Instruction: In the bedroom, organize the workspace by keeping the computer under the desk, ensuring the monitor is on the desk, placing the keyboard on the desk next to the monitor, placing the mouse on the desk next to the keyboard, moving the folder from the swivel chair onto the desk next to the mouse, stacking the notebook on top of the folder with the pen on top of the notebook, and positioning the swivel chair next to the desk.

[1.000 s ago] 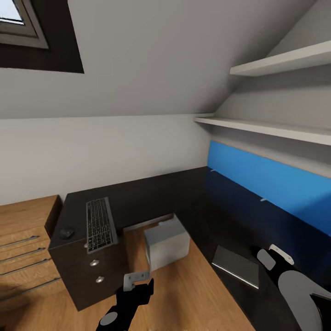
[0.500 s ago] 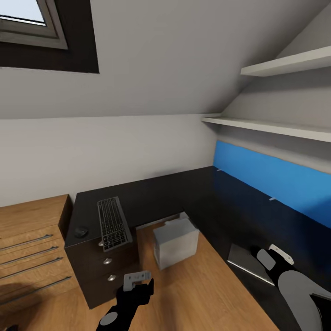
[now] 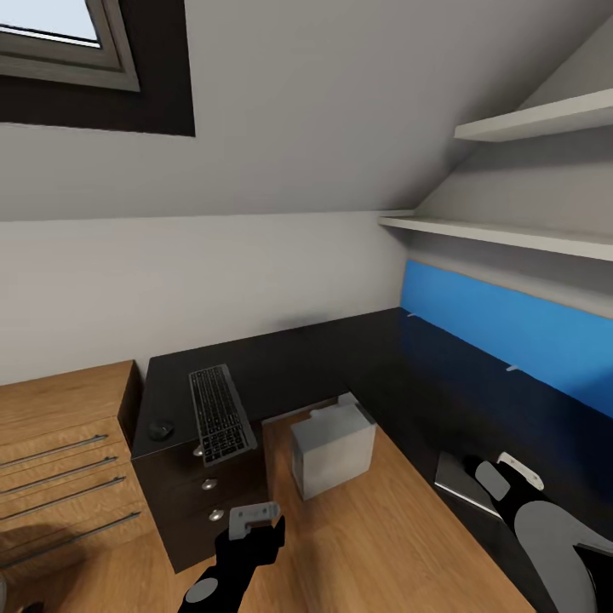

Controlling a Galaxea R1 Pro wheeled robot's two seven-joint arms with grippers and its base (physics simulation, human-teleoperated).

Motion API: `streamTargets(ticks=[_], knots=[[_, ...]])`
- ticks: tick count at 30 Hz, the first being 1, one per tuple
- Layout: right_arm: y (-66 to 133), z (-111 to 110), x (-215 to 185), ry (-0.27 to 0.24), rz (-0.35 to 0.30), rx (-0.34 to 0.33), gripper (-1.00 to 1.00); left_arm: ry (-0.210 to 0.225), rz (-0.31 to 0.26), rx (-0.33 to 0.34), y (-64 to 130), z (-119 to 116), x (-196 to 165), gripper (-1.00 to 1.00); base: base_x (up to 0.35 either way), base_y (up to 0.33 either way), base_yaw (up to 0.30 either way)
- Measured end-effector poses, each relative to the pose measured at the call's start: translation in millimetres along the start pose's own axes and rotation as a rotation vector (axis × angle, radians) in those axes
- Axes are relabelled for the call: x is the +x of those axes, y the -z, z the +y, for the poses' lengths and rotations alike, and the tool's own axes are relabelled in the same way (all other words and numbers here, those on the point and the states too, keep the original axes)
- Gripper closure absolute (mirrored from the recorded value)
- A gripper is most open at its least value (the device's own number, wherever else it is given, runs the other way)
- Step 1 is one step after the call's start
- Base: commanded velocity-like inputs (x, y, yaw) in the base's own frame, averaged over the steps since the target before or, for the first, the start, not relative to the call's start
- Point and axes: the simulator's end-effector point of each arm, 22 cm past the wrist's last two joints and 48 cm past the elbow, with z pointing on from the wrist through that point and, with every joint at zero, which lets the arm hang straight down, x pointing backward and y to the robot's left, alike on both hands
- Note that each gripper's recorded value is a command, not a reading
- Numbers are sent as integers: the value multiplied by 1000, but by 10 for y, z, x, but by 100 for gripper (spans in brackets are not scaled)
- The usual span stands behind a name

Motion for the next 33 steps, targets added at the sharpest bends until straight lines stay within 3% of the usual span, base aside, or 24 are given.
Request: streamTargets(ticks=[17,33], knots=[[0,-2,-10,-2,-4,1,-100,-3,0,2,3,-15,3,-100,6,0,0],[1,-5,-33,-6,-11,1,-100,-4,1,3,3,-18,6,-100,148,-97,0]])
